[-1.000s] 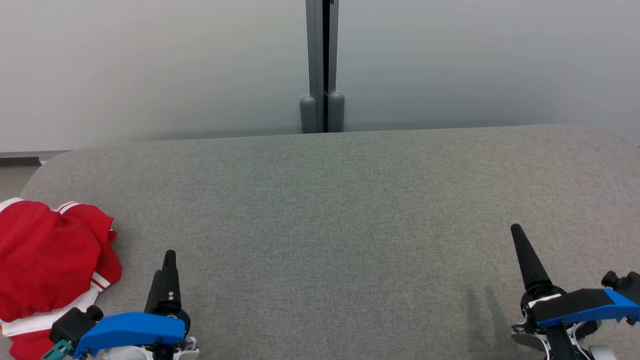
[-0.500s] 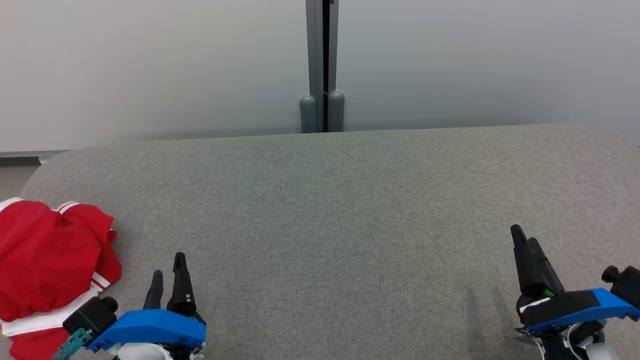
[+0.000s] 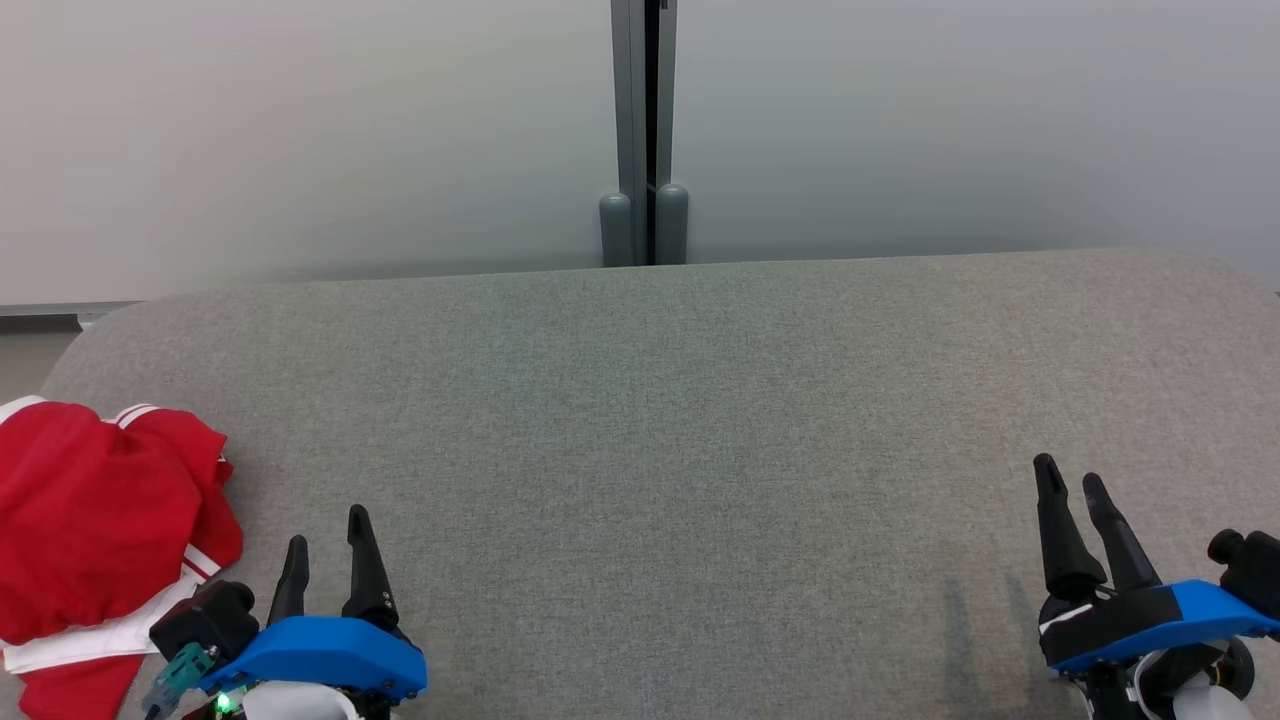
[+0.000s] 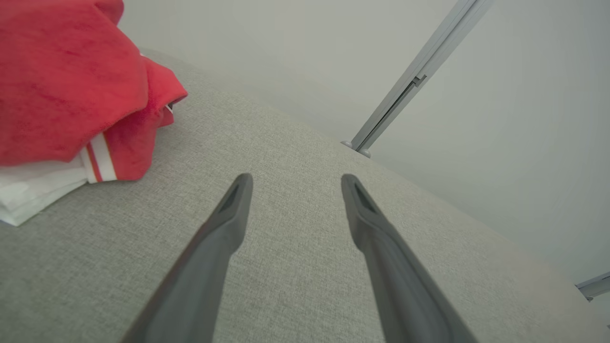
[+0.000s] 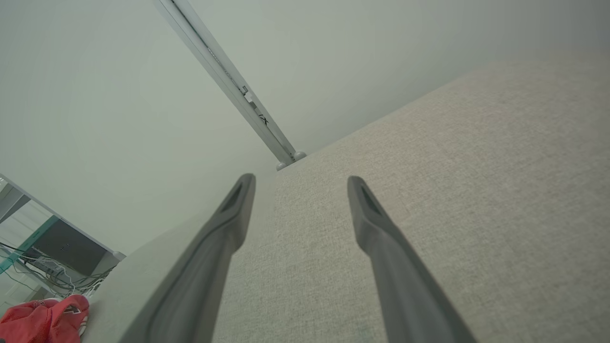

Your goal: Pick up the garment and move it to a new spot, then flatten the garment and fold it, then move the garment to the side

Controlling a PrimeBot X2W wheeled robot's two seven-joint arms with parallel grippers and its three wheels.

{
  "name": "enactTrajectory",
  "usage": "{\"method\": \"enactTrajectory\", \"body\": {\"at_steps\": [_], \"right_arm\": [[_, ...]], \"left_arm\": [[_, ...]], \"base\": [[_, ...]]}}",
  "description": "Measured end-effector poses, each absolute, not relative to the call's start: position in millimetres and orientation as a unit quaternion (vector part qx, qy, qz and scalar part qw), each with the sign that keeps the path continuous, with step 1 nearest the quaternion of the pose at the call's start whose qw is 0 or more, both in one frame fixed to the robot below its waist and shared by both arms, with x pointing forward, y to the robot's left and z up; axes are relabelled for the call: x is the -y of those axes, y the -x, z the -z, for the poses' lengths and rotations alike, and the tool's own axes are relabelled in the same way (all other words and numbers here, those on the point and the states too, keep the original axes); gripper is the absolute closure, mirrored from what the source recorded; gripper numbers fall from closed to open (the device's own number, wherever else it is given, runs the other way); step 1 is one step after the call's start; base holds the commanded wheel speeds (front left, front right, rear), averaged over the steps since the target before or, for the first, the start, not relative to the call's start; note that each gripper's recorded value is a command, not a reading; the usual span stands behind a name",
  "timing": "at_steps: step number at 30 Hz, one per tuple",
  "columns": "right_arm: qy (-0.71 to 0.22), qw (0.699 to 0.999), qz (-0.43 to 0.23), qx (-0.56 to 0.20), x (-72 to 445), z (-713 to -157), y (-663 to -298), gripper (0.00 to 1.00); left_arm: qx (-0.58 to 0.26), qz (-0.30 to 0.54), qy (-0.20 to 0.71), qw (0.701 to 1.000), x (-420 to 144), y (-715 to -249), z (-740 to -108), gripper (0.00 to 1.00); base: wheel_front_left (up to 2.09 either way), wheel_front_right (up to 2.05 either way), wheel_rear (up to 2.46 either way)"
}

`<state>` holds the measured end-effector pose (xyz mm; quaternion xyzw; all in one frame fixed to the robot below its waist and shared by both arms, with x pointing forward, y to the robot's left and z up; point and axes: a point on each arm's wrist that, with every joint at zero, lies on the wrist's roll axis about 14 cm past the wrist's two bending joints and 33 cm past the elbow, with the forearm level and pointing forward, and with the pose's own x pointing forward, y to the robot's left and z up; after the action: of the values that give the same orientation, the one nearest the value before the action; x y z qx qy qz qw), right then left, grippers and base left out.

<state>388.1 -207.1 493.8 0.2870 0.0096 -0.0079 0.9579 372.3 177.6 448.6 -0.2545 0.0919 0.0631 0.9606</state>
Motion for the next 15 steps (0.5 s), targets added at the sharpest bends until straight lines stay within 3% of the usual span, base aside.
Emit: {"method": "enactTrajectory", "body": {"at_steps": [15], "right_arm": [[-0.195,0.981,-0.006,-0.001,205.0,-496.5,-387.0,0.00]], "left_arm": [[-0.084,-0.058,0.144,0.984,-176.1,-371.9,-450.1,0.00]], "base": [[0.00,0.00,0.00]]}}
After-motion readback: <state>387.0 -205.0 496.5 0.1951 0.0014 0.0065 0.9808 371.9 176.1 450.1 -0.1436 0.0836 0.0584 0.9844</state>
